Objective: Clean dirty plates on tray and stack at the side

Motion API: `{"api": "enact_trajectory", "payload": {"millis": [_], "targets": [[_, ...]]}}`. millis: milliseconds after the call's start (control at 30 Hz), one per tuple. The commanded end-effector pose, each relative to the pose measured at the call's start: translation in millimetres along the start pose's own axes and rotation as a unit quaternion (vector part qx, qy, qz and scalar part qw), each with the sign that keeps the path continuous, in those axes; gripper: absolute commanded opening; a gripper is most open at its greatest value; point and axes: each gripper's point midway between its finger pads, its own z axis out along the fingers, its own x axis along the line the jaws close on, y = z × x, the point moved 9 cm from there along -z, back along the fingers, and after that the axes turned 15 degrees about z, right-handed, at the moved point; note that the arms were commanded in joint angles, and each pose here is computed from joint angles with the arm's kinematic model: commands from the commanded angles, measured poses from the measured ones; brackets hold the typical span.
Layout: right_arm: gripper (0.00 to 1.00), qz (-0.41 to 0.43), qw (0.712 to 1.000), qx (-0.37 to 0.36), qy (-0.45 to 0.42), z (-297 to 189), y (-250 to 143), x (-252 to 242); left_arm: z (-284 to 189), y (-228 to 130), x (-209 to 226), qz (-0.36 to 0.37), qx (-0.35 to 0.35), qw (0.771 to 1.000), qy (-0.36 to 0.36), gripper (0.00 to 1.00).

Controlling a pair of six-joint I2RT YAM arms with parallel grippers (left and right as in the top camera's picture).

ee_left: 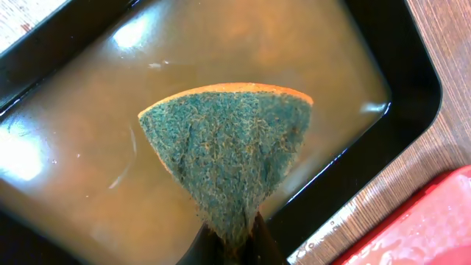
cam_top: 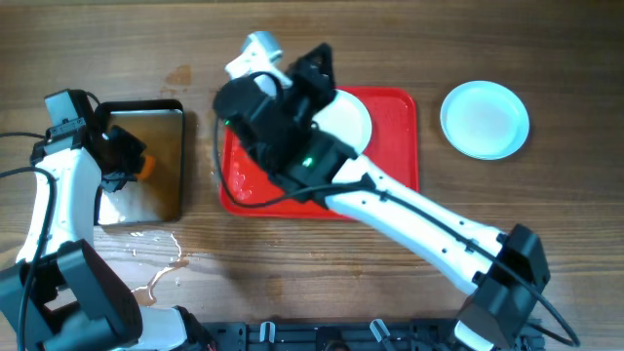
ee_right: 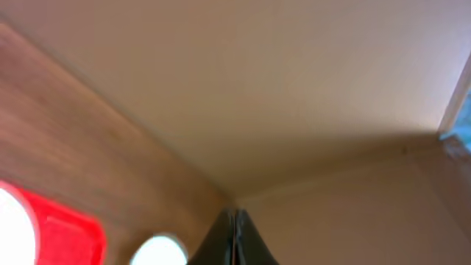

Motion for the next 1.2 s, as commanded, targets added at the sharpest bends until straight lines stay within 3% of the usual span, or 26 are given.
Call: {"api": "enact_trajectory", "payload": {"millis": [0, 33, 133, 167, 200, 233, 267, 367, 433, 567, 633, 767, 1067, 1100, 1133, 1167], "targets": [[0.13, 0.140, 0.974, 0.069, 0.165, 19, -28, 14, 4, -2, 0, 0.007, 0.009, 1.000, -0.005, 0.04], [0.13, 0.167, 0.953, 0.109, 0.227, 24, -38, 21, 4, -2, 0, 0.007, 0.009, 1.000, -0.005, 0.04], [0.10, 0.286, 0.844, 0.239, 0.385, 53, -59, 27, 4, -2, 0, 0.007, 0.009, 1.000, -0.005, 0.04], [0.24, 0.327, 0.794, 0.276, 0.433, 68, -65, 22, 4, -2, 0, 0.007, 0.009, 1.000, -0.005, 0.04], [0.37, 0.348, 0.762, 0.296, 0.459, 80, -70, 16, 4, -2, 0, 0.007, 0.009, 1.000, -0.005, 0.04], [0.52, 0.364, 0.742, 0.310, 0.471, 88, -75, 10, 4, -2, 0, 0.013, 0.009, 1.000, -0.005, 0.04], [0.57, 0.378, 0.728, 0.326, 0.471, 102, -85, 3, 4, -2, 0, 0.029, 0.007, 1.000, -0.005, 0.04], [0.69, 0.396, 0.721, 0.370, 0.432, 131, -122, -5, 6, -2, 1, 0.033, 0.005, 0.999, -0.006, 0.04], [0.69, 0.407, 0.709, 0.404, 0.410, 140, -144, 3, 8, -3, 1, 0.034, 0.003, 0.999, -0.007, 0.04], [0.65, 0.415, 0.692, 0.432, 0.404, 143, -172, 31, 13, -7, 2, 0.033, 0.003, 0.999, -0.007, 0.04], [0.59, 0.430, 0.667, 0.455, 0.404, 143, -182, 50, 13, -7, 3, 0.033, 0.004, 0.999, -0.007, 0.04], [0.58, 0.434, 0.636, 0.500, 0.395, 146, -200, 82, 13, -7, 3, 0.033, 0.004, 0.999, -0.007, 0.04], [0.56, 0.408, 0.637, 0.540, 0.369, 152, -228, 124, 13, -7, 3, 0.033, 0.004, 0.999, -0.007, 0.04], [0.54, 0.405, 0.639, 0.539, 0.369, 153, -229, 126, 13, -7, 3, 0.033, 0.004, 0.999, -0.007, 0.04], [0.43, 0.401, 0.644, 0.532, 0.376, 154, -228, 126, 13, -7, 3, 0.033, 0.004, 0.999, -0.007, 0.04], [0.21, 0.400, 0.649, 0.525, 0.378, 155, -227, 126, 13, -7, 3, 0.033, 0.004, 0.999, -0.007, 0.04]]}}
